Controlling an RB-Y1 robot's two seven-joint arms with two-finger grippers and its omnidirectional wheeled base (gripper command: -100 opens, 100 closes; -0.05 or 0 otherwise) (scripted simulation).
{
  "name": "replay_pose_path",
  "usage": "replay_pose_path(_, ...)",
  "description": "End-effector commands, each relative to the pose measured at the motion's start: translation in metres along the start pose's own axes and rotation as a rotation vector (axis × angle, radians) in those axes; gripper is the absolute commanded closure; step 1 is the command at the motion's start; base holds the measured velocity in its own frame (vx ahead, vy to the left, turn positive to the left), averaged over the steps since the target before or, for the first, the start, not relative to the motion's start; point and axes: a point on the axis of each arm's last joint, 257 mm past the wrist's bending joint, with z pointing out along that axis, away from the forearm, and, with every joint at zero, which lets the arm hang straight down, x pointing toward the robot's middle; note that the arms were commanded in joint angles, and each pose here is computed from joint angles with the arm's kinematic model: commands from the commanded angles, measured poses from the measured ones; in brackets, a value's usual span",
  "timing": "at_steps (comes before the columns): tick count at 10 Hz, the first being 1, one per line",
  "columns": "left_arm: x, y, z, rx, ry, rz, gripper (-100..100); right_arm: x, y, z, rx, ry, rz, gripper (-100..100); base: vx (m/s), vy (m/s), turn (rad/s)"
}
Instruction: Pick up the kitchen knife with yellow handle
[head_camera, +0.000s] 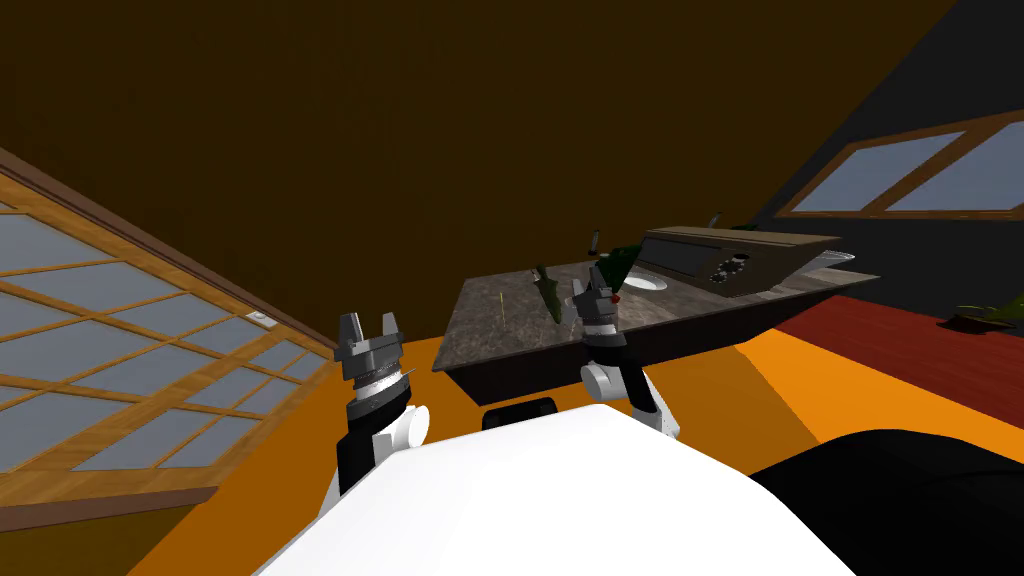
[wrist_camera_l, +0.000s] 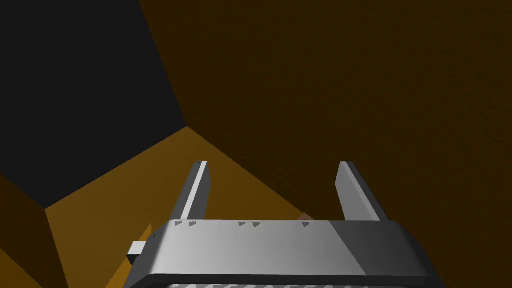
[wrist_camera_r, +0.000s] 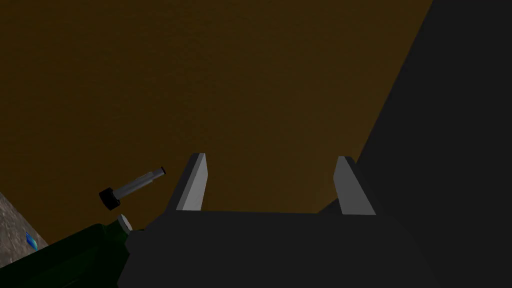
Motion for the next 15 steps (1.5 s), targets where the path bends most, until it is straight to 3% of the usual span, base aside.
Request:
replay_pose_path(1,0.0,0.0,0.0,0.0,0.0,0.0,0,0.001,-0.003,-0.005,0.001,0.037,-0.015,-100,-0.06,0.01,0.143)
replay_pose_path(10,0.0,0.0,0.0,0.0,0.0,0.0,0,-0.001,-0.036,-0.049,0.049,0.25,-0.057,-100,-0.12,0.029,0.175)
replay_pose_path(12,0.0,0.0,0.0,0.0,0.0,0.0,0,-0.006,-0.053,-0.07,0.093,0.322,-0.068,-100,-0.123,0.075,0.265)
replay_pose_path(15,0.0,0.0,0.0,0.0,0.0,0.0,0,-0.007,-0.059,-0.082,0.115,0.381,-0.051,-100,-0.086,0.056,0.167)
